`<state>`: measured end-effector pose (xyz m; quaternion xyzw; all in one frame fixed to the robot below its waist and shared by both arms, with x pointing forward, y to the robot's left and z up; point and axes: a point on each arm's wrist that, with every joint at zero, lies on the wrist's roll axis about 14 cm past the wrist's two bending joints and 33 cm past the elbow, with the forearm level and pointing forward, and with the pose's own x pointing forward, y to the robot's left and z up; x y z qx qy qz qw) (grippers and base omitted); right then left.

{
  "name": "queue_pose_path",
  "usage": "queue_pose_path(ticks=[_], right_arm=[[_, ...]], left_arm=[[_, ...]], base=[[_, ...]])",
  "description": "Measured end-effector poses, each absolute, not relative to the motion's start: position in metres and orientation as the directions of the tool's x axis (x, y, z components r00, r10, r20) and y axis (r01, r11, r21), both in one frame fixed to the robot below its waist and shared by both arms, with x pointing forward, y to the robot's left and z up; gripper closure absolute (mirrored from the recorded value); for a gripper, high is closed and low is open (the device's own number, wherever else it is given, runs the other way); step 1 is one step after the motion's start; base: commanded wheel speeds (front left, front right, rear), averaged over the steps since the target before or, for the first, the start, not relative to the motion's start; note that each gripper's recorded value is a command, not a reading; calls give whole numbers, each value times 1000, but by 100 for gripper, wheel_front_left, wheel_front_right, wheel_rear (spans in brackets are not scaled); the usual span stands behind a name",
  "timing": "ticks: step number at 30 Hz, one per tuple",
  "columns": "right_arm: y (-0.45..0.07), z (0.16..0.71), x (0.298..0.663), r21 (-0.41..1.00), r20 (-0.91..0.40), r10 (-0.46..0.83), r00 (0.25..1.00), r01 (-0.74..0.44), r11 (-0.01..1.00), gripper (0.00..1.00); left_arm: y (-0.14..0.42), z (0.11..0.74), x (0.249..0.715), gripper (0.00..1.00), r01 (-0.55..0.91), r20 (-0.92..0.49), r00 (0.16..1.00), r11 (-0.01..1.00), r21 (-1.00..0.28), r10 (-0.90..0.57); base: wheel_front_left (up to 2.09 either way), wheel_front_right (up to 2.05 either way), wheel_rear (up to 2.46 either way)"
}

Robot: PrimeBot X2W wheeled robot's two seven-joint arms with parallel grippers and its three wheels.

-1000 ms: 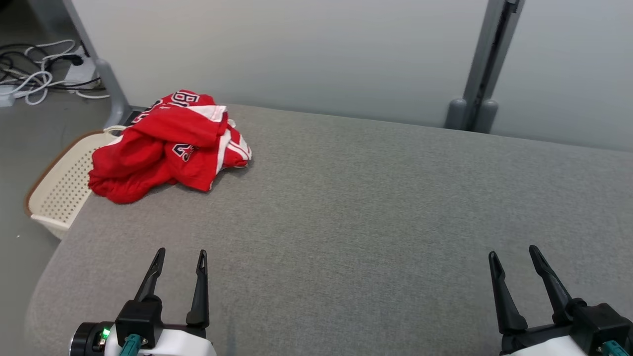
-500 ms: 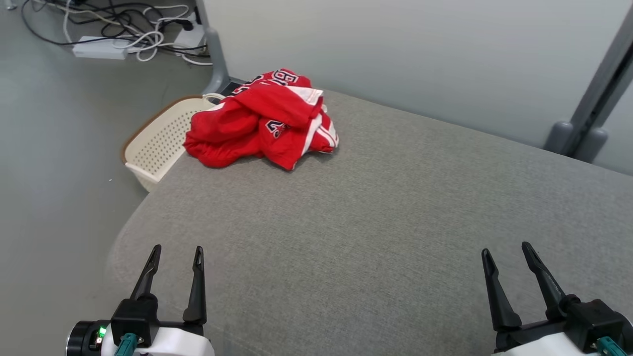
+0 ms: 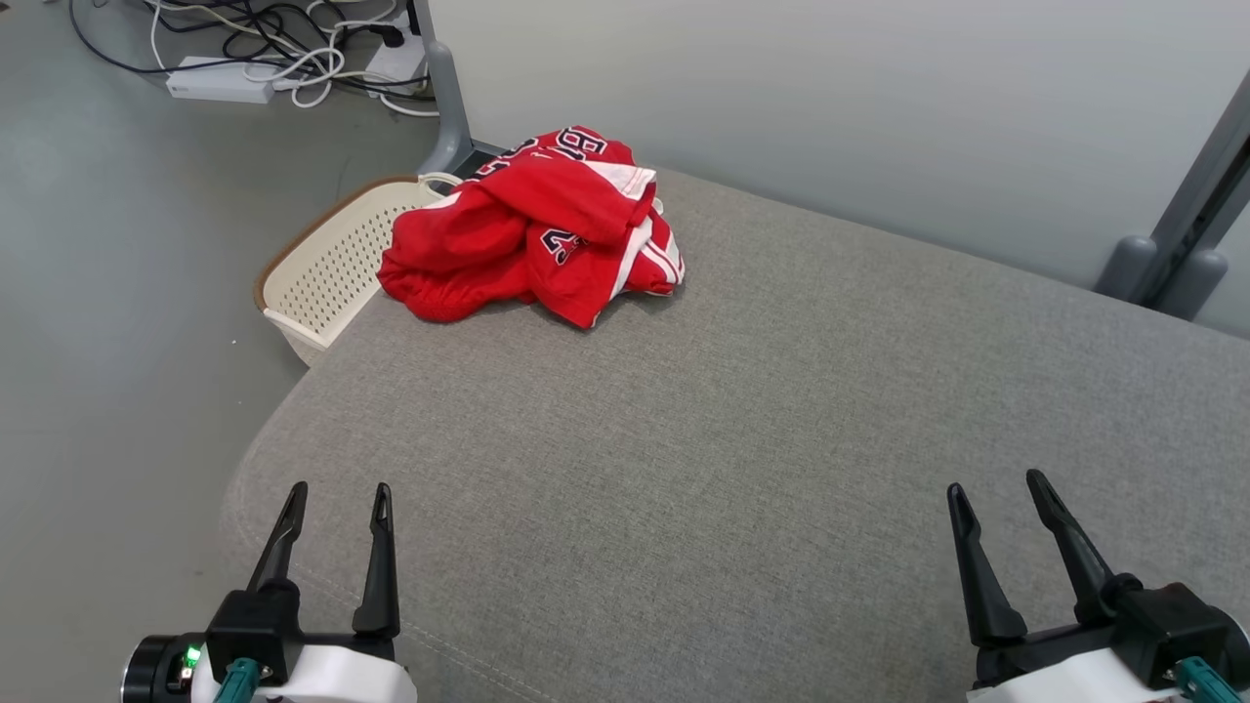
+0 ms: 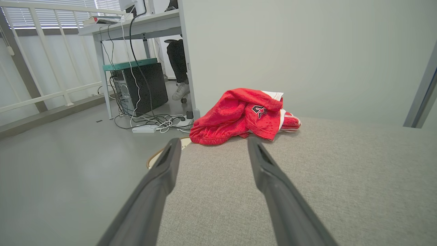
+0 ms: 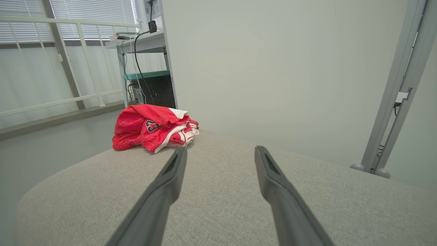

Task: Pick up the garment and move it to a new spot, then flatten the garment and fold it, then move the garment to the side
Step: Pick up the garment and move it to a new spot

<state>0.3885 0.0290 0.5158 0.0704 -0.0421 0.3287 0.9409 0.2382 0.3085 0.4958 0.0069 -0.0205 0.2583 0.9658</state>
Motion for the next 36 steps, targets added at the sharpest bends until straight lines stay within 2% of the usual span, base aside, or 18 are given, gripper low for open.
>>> queue_pose_path(ticks=[5,11,14,18,21,24,27,30,36], right_arm=[[22,511,398,106,120,591,797,-603,791,0],[15,504,412,104,113,569,815,-579,809,0],[12,498,422,100,108,558,823,-568,817,0],[9,488,434,102,97,545,833,-553,827,0],[6,480,442,105,89,536,840,-543,833,0],[-1,470,452,103,77,517,853,-522,846,0],[-8,464,457,101,67,500,864,-504,858,0],[-18,456,462,95,54,477,877,-480,872,0],[-43,450,471,67,52,420,906,-422,904,0]], left_arm=[[308,509,253,0,-486,76,871,874,-17,485],[320,537,280,0,-462,152,878,887,24,453],[333,561,303,0,-430,210,890,899,87,405],[346,601,344,0,-386,303,891,916,111,339],[360,613,374,0,-363,313,900,920,148,305],[371,597,419,0,-316,208,938,931,185,277],[377,586,440,0,-294,143,953,933,207,268],[377,553,466,0,-253,10,966,942,222,257],[377,491,500,0,-185,-215,947,953,242,238]], base=[[0,0,0],[0,0,0],[0,0,0],[0,0,0],[0,0,0],[0,0,0],[0,0,0],[0,0,0],[0,0,0]])
